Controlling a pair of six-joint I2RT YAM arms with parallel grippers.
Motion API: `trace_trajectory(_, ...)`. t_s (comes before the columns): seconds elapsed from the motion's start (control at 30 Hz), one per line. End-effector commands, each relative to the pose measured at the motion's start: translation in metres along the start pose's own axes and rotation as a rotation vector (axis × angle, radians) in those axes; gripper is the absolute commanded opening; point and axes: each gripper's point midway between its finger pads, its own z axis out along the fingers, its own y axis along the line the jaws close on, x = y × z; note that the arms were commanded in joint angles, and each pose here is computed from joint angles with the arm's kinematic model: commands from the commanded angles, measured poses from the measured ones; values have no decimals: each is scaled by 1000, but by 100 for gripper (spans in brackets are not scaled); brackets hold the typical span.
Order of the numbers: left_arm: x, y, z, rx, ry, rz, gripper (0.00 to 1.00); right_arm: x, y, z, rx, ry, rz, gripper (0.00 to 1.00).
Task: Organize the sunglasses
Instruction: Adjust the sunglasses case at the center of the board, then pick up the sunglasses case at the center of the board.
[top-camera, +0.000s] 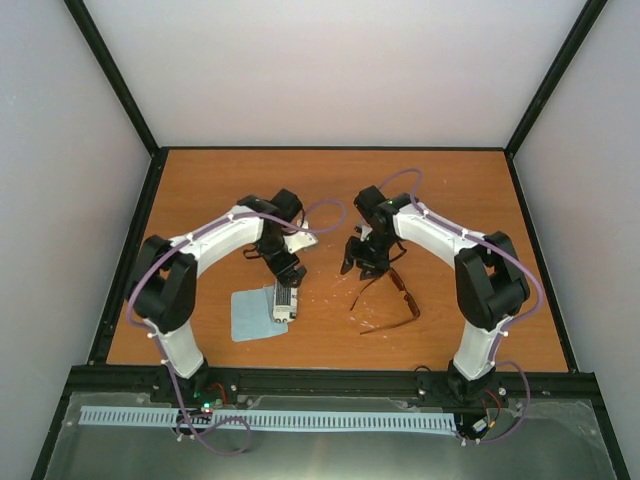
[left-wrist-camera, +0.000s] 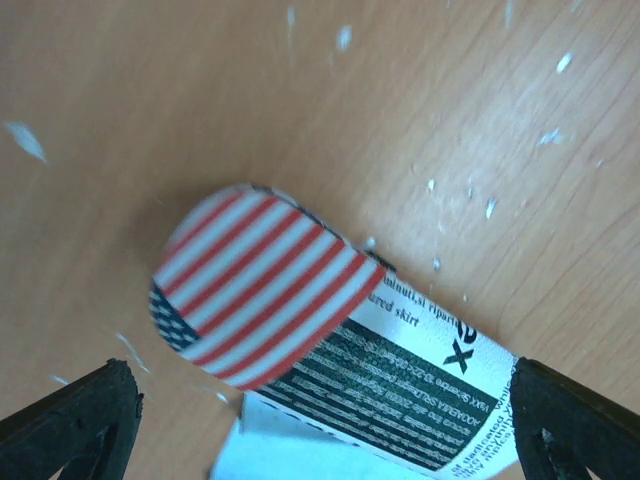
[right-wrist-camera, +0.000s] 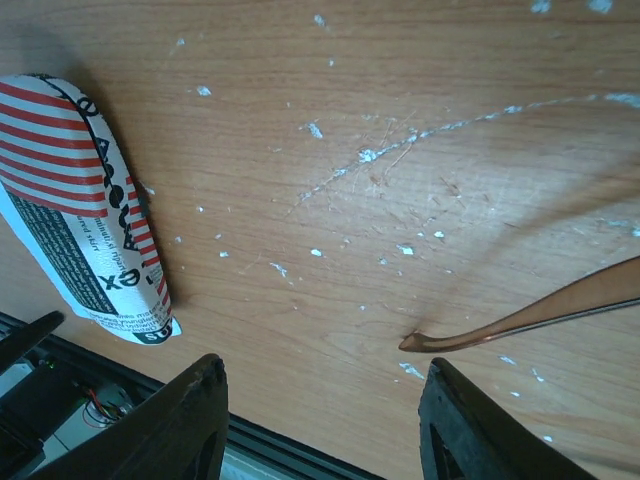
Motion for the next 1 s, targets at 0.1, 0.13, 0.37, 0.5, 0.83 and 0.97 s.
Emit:
trace_trajectory(0.1, 37, 16, -2, -126, 235, -146, 100, -3, 11, 7, -63, -13, -30, 51)
trace_trajectory(0.13, 40, 16, -1, -130, 246, -145, 100, -2, 11, 8, -69, -10, -28, 51)
trace_trajectory(0.37, 13, 0, -2, -54, 195, -138, 100, 5, 12, 11, -117, 1, -2, 52)
trace_trajectory(0.5, 15, -22, 11, 10, 225, -112, 100, 11, 8, 16, -120, 22, 6, 52)
trace_trajectory(0.83, 42, -26, 24, 3, 321, -94, 100, 14, 6, 20, -141, 33, 19, 52)
trace_trajectory(0.97, 41, -24, 33, 5, 334, -97, 100, 14, 5, 20, -139, 33, 20, 52)
